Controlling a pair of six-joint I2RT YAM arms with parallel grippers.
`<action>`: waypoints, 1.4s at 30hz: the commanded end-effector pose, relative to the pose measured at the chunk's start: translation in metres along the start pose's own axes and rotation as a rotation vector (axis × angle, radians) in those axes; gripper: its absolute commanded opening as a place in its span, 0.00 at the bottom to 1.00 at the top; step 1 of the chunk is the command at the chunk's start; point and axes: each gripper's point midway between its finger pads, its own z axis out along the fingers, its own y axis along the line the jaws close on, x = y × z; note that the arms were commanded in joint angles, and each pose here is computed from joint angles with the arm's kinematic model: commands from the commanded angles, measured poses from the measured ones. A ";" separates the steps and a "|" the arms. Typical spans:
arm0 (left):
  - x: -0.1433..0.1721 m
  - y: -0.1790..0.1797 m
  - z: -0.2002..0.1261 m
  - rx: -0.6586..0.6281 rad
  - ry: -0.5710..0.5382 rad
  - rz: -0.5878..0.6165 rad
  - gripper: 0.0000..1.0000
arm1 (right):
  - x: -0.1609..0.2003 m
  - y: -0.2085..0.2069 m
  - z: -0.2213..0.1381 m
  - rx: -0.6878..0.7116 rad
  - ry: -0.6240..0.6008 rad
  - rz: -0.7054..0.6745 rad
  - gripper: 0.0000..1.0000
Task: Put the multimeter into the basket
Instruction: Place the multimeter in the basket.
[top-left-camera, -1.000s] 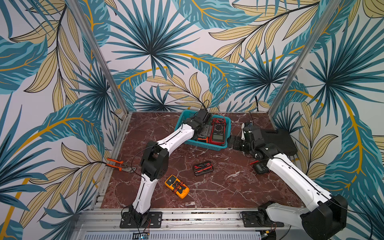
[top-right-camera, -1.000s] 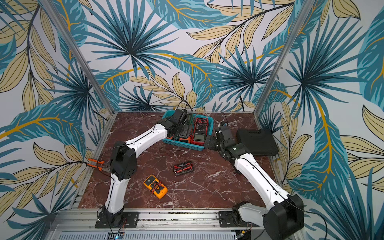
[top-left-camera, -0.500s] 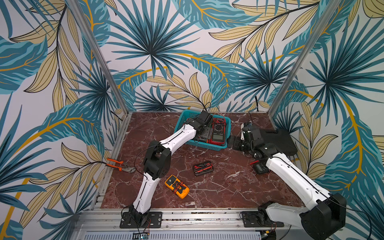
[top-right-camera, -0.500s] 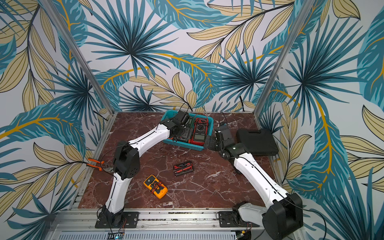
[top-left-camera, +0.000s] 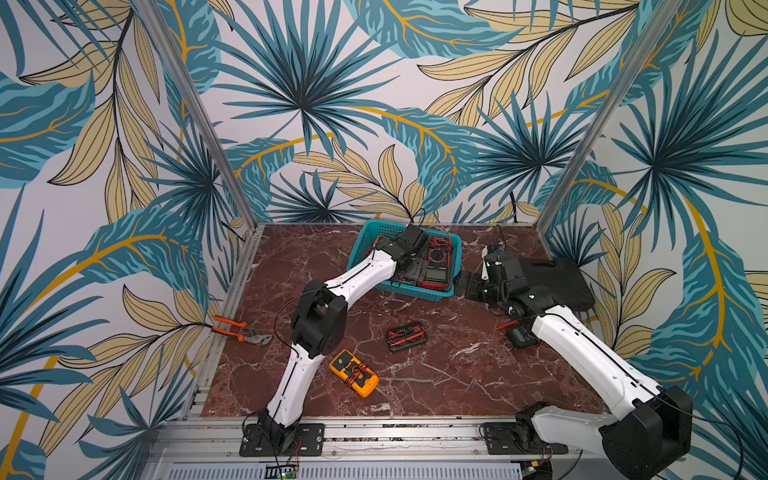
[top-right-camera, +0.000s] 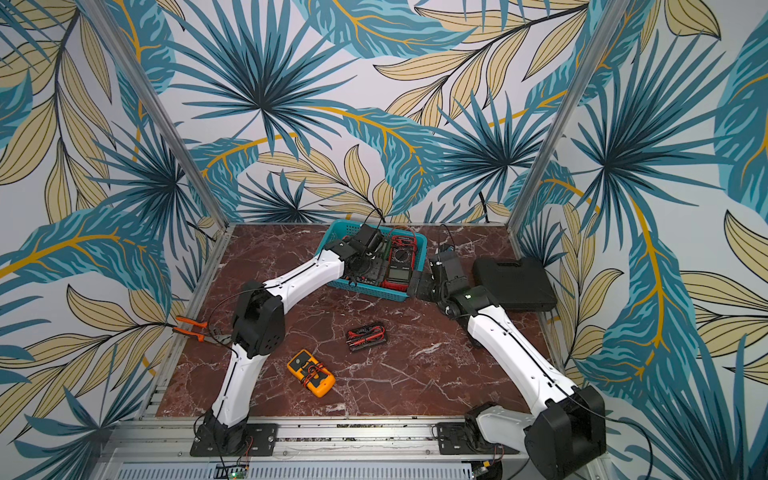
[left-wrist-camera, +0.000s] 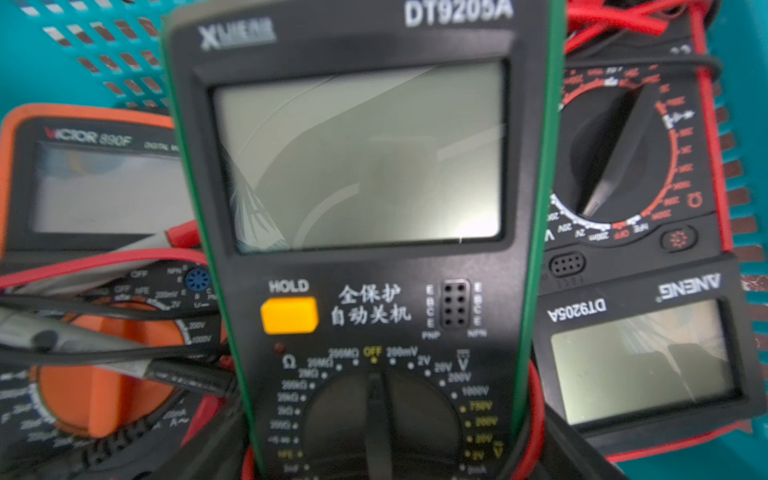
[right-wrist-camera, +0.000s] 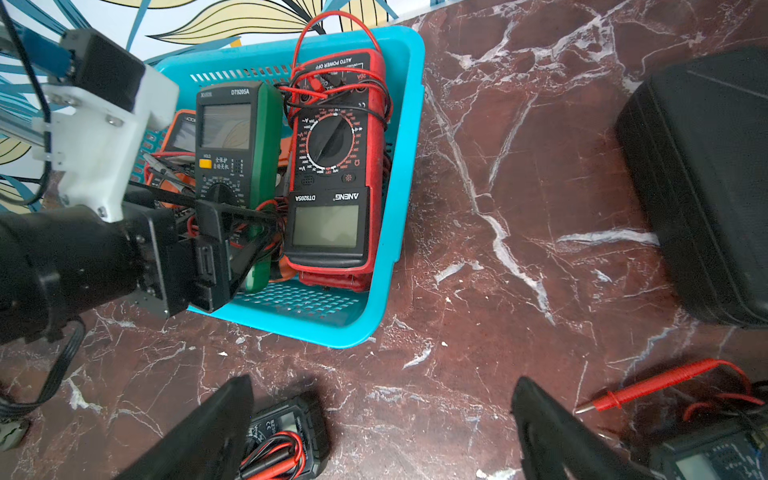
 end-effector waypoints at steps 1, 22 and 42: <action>-0.008 0.021 -0.002 -0.080 -0.015 -0.031 0.93 | 0.005 0.002 0.002 -0.004 0.016 0.002 0.99; -0.028 0.033 -0.024 -0.095 -0.076 -0.031 1.00 | 0.004 0.003 0.003 -0.008 0.017 0.007 1.00; -0.023 -0.009 -0.042 0.000 -0.099 0.009 0.94 | 0.004 0.001 -0.001 -0.004 0.013 0.006 0.99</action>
